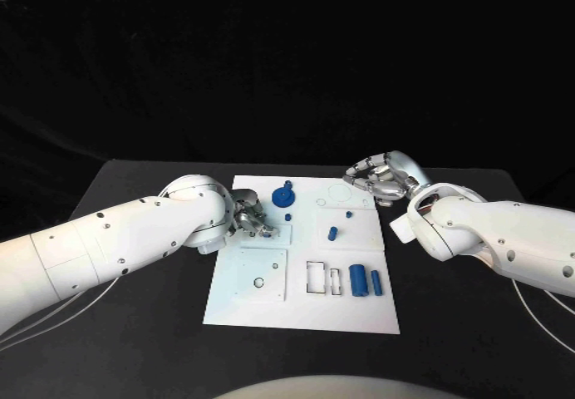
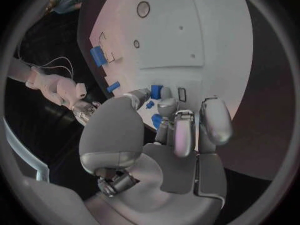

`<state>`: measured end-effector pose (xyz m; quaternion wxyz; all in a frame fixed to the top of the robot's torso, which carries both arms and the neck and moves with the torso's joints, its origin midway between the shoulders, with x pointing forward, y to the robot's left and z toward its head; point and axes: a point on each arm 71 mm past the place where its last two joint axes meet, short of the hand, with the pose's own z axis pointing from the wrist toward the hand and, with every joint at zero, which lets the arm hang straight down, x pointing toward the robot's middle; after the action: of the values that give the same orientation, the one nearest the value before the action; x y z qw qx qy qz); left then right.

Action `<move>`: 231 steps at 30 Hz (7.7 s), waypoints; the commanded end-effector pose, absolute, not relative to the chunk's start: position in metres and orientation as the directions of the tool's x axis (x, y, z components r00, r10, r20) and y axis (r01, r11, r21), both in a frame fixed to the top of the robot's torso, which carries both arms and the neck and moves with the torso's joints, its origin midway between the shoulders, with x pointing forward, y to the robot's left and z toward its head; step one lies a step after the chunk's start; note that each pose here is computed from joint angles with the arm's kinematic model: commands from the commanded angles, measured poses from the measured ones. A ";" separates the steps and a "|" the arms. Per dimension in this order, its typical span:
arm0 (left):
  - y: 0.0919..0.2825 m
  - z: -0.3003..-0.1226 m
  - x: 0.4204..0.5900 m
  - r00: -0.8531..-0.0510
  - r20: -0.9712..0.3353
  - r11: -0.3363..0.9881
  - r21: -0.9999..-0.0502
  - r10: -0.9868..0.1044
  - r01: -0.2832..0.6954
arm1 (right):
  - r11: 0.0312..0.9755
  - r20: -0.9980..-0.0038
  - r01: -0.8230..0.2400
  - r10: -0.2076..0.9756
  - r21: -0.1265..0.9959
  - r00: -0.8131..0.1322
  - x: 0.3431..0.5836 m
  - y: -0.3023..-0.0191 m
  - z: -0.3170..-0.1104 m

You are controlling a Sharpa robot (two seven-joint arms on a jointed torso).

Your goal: Assemble the parts on the task board

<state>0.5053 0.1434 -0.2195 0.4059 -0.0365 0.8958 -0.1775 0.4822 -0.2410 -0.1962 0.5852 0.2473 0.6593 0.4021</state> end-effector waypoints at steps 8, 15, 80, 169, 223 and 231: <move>0.140 -0.220 0.503 -0.684 -0.691 0.924 -0.378 -0.234 0.066 | 0.555 -0.576 -0.156 0.790 0.817 -0.210 0.482 -0.239 -0.197; 0.139 -0.219 0.500 -0.694 -0.662 0.903 -0.427 -0.281 0.042 | 0.555 -0.576 -0.155 0.789 0.817 -0.212 0.482 -0.239 -0.197; 0.127 -0.199 0.549 -0.887 -0.438 0.942 -0.336 -0.146 0.011 | 0.404 -0.483 -0.329 0.850 0.854 -0.209 0.511 -0.230 -0.157; 0.123 -0.207 0.545 -0.867 -0.497 0.969 -0.225 -0.023 0.103 | 0.398 -0.483 -0.339 0.847 0.853 -0.222 0.511 -0.226 -0.156; 0.121 -0.219 0.542 -0.861 -0.508 0.976 -0.180 0.013 0.121 | 0.398 -0.482 -0.337 0.848 0.854 -0.219 0.510 -0.227 -0.155; 0.123 -0.219 0.543 -0.862 -0.506 0.977 -0.173 0.018 0.122 | 0.398 -0.482 -0.337 0.849 0.853 -0.219 0.510 -0.228 -0.155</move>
<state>0.5477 0.1206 -0.2053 0.2748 0.0271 0.9538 -0.1180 0.5105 -0.2295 -0.1558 0.5899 0.2206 0.5952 0.4992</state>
